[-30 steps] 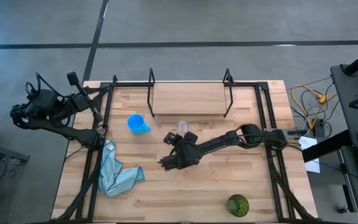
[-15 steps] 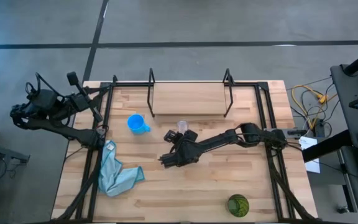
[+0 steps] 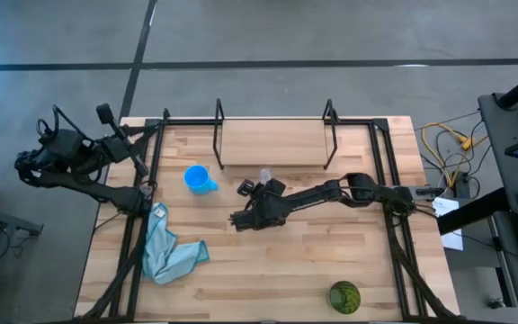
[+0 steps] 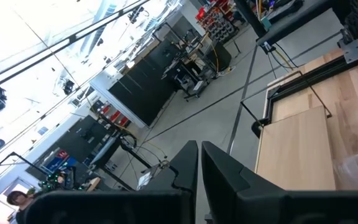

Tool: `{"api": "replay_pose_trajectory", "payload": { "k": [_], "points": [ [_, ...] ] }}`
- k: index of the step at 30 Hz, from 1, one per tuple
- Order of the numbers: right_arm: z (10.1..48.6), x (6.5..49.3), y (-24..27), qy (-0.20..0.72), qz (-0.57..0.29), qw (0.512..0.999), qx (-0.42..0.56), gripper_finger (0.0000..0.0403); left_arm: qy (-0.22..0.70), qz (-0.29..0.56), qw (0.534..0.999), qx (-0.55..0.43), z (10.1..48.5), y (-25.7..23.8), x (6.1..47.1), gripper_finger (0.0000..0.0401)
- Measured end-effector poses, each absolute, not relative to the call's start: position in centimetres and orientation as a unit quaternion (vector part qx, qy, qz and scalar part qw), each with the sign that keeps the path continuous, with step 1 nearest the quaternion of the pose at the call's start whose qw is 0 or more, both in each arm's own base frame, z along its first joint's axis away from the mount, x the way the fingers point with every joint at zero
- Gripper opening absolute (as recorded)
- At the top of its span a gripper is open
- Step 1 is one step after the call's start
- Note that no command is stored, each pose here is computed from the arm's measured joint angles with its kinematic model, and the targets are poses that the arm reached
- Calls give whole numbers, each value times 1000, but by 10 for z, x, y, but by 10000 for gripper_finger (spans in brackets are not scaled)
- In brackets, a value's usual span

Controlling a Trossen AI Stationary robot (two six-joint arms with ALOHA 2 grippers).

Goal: Stack small to large cups/mugs on shelf
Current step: Put the transparent mug on the shelf

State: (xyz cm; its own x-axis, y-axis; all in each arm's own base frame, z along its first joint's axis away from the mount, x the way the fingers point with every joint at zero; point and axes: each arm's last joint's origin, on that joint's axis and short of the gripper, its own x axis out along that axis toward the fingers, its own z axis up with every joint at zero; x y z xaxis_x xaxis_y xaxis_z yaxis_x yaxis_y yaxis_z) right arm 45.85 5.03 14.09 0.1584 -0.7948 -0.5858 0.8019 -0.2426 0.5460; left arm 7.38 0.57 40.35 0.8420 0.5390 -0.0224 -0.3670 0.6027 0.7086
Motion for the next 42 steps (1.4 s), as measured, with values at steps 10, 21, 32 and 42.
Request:
{"api": "replay_pose_trajectory", "payload": {
  "k": [10, 21, 32, 42],
  "points": [
    [146, 461, 59, 12, -637, 628, 448, 9, 118, 256, 887, 365, 404, 6, 74, 8],
    [187, 466, 89, 58, -603, 678, 417, 8, 116, 257, 888, 365, 404, 6, 73, 8],
    [273, 442, 95, 266, -553, 711, 342, 8, 121, 272, 883, 363, 404, 7, 73, 8],
    [350, 397, 71, 334, -492, 752, 284, 8, 109, 280, 885, 355, 413, 8, 68, 8]
  ]
}}
